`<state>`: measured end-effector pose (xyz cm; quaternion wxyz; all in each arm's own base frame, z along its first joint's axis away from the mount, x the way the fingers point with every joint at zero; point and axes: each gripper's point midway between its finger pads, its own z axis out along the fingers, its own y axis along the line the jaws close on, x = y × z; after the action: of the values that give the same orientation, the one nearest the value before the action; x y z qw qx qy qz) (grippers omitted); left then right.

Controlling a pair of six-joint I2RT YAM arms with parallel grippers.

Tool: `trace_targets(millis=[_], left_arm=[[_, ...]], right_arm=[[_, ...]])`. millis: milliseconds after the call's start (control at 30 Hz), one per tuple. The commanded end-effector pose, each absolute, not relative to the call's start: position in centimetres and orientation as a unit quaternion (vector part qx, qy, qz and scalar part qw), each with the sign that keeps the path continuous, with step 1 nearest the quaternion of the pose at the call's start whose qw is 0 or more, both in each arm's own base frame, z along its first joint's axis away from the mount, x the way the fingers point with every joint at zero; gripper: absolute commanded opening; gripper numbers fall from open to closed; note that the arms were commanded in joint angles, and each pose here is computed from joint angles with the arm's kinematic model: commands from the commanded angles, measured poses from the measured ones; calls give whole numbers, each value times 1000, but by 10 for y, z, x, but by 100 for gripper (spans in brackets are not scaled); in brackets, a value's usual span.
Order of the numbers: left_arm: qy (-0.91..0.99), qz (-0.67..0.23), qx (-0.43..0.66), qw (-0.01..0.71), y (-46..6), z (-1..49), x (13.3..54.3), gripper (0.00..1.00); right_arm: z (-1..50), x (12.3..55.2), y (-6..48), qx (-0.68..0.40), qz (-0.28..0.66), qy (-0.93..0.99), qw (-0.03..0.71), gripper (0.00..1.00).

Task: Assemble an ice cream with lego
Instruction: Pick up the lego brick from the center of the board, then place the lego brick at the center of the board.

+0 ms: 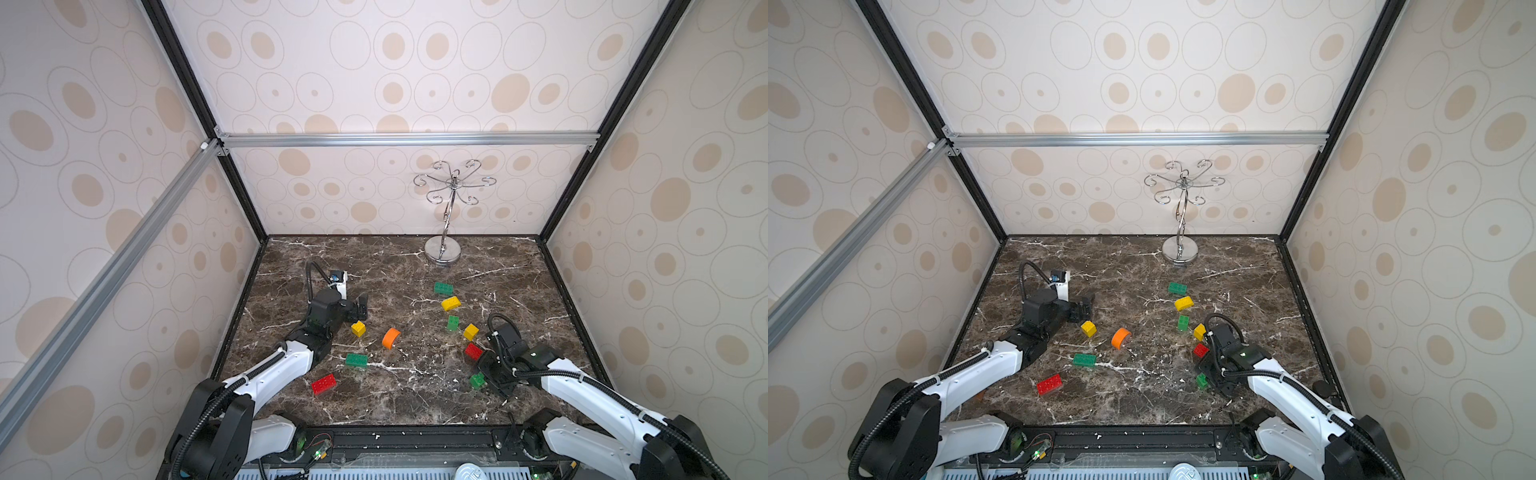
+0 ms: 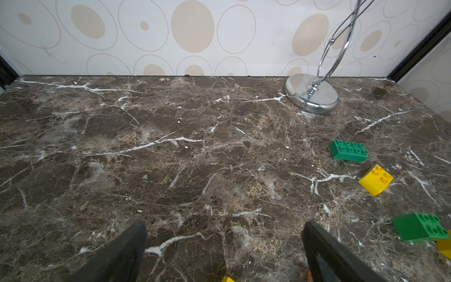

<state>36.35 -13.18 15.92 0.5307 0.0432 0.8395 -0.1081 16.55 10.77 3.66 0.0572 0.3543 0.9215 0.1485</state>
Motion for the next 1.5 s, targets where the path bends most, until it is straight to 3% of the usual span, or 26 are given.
trace_targets(millis=[0,100,333,500,867,1233,1467], left_arm=[[839,-110,38,532,-134,163,366,100],[839,-108,37,532,-133,164,365,100],[838,-106,32,535,-131,168,365,100],[837,-107,27,537,-130,169,364,100],[846,-94,22,524,-123,162,359,100],[847,-80,19,524,-118,162,356,100],[849,-81,20,523,-118,161,357,100]], right_arm=[[30,164,107,372,140,916,47,65],[29,165,108,367,139,918,47,57],[32,170,115,333,139,932,41,28],[41,185,127,260,114,958,47,19],[42,224,183,67,27,997,40,18],[27,236,211,44,21,998,30,18],[22,236,213,44,17,999,22,44]])
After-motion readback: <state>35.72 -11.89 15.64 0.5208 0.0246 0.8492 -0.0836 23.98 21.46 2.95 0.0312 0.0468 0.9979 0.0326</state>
